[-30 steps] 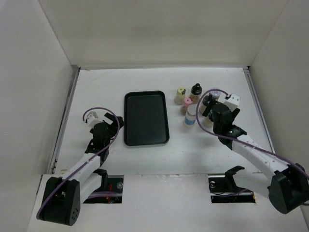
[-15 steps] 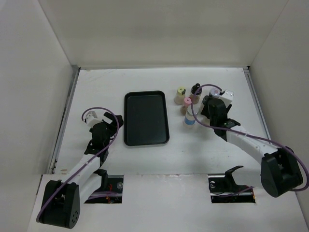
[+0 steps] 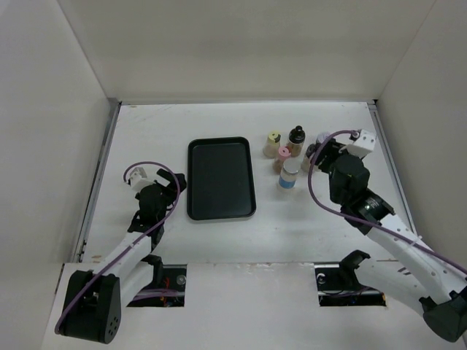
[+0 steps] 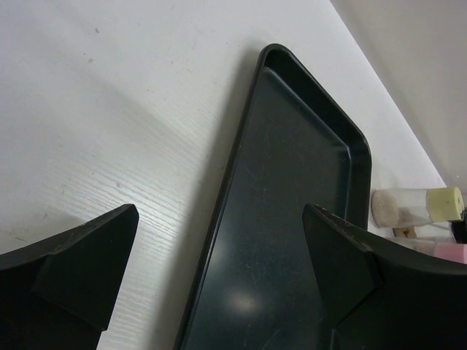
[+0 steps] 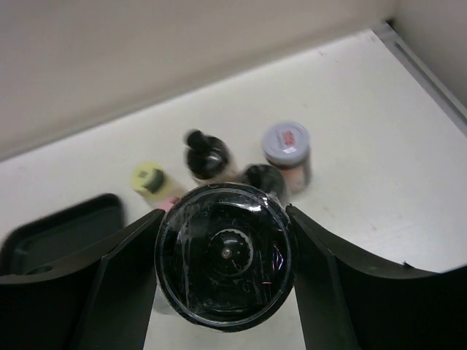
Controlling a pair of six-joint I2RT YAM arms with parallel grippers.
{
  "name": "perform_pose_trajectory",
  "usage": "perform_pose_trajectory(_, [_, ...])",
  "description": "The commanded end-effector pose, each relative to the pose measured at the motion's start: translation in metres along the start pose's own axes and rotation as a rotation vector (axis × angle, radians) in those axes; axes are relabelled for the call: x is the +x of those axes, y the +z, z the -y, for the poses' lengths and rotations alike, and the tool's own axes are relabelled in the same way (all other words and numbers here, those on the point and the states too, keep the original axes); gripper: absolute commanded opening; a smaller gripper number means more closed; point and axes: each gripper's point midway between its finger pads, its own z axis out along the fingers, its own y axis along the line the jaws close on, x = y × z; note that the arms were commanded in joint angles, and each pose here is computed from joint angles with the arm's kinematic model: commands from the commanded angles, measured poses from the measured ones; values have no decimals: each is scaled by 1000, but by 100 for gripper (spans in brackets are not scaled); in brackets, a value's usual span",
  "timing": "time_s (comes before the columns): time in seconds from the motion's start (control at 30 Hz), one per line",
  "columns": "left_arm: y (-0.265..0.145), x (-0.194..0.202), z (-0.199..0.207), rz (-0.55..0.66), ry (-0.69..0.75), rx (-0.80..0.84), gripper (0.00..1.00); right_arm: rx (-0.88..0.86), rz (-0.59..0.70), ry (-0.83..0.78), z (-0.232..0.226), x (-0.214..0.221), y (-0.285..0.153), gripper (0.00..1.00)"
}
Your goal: Organize the condiment bottles
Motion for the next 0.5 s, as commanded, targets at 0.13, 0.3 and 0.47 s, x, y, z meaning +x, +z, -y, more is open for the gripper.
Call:
perform_pose_trajectory(0.13, [-3,-16,11,63,-29,46,100,-400,127,105,-138,-87,-28,46])
perform_pose_trajectory(0.3, [-2,-13,4,50,-32,24,100,-665,41,88,-254,-52,-30,47])
perform_pose_trajectory(0.47, [0,-14,-3,51,-42,-4,100,-729,-45,33,-330,5,-2,46])
